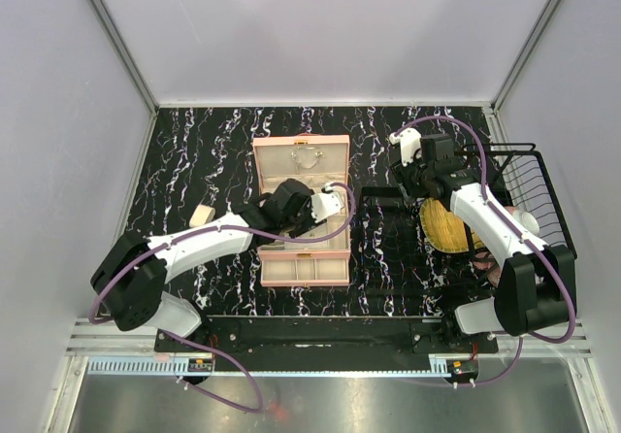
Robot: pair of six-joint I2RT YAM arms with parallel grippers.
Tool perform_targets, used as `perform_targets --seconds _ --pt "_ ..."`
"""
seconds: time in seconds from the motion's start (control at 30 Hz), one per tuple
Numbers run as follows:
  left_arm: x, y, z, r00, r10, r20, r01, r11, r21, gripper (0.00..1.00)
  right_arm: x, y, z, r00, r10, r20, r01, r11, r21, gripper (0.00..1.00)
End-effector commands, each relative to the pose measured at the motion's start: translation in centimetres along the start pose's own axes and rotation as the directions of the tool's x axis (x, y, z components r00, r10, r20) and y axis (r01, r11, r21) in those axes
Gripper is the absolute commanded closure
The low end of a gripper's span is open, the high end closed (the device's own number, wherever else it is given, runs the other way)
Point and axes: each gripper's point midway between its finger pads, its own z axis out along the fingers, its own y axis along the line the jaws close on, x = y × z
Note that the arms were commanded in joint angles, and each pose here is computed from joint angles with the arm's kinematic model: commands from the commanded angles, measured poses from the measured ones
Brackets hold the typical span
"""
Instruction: Organize the mixed jewelry
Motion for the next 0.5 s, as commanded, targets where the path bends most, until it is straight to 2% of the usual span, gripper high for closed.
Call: perform_targets --seconds 0.0,0.47 --pt "-1.3 1.3 0.3 0.999 0.005 0.044 -0.002 0.998 -0.056 0.57 -0.2 -0.3 0.0 1.000 0.005 0.011 -0.005 1.000 0.003 0.45" --pt "-3.3 2.5 -0.6 0.994 -0.041 0.103 0.050 0.995 -0.083 0.57 -0.3 -0.3 0.0 1.000 0.003 0.013 -0.003 1.000 0.003 0.45"
